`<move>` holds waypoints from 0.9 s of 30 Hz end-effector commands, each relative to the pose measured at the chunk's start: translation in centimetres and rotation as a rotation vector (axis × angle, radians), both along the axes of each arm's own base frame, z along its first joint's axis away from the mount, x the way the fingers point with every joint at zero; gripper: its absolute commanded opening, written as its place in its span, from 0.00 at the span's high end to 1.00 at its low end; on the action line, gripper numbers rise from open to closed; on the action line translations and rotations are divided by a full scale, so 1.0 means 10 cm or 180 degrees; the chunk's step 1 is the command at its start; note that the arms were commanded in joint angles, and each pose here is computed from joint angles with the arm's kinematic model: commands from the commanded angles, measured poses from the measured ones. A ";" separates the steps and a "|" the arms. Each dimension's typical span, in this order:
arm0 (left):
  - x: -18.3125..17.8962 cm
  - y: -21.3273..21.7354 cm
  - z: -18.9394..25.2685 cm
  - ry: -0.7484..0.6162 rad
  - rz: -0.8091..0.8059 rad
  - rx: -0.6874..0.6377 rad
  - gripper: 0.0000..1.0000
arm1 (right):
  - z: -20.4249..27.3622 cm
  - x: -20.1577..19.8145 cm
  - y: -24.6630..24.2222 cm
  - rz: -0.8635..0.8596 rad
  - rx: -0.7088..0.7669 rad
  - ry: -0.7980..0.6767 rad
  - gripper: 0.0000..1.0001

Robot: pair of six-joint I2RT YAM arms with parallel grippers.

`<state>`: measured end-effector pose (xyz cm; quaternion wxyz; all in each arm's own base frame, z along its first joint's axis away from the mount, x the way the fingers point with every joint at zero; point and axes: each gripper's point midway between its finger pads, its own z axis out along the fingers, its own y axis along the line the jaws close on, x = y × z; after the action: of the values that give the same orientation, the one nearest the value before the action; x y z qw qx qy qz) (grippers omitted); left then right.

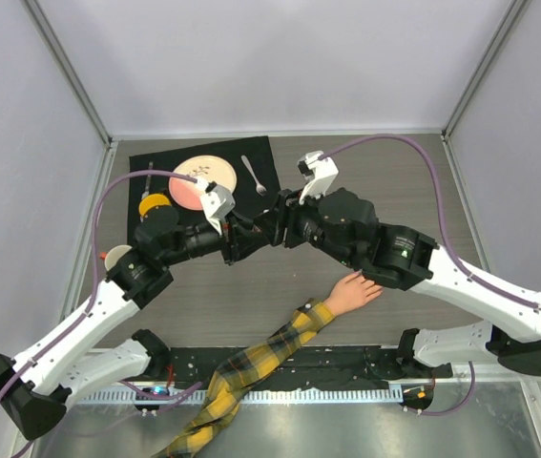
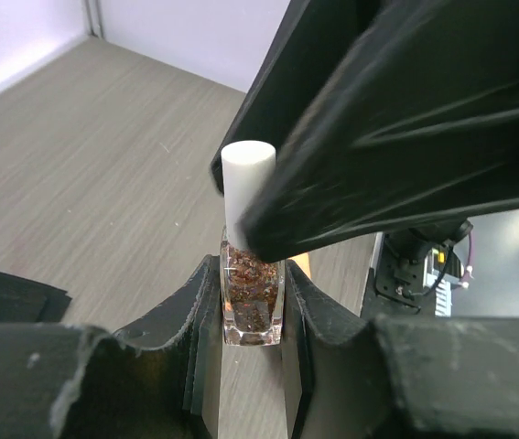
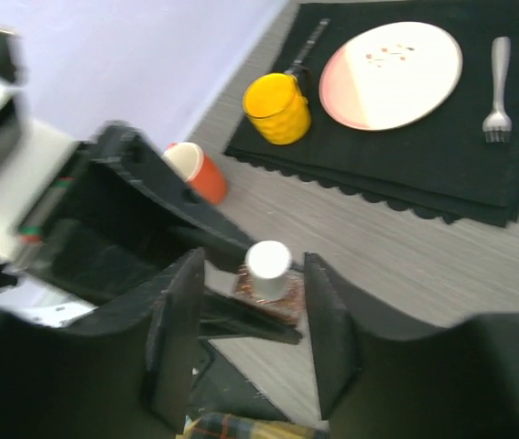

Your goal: Paint the nails

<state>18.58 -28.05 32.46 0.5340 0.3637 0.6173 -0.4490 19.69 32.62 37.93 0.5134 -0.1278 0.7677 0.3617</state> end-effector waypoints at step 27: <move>-0.82 -0.10 0.45 -0.0240 -0.1515 -0.0420 1.00 | 0.01 -0.65 -0.08 0.1658 0.0305 -0.0452 0.52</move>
<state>9.45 -29.29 34.68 0.3764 0.4601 0.4945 -0.6341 11.60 32.14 38.49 0.4529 -0.3618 0.6176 0.5316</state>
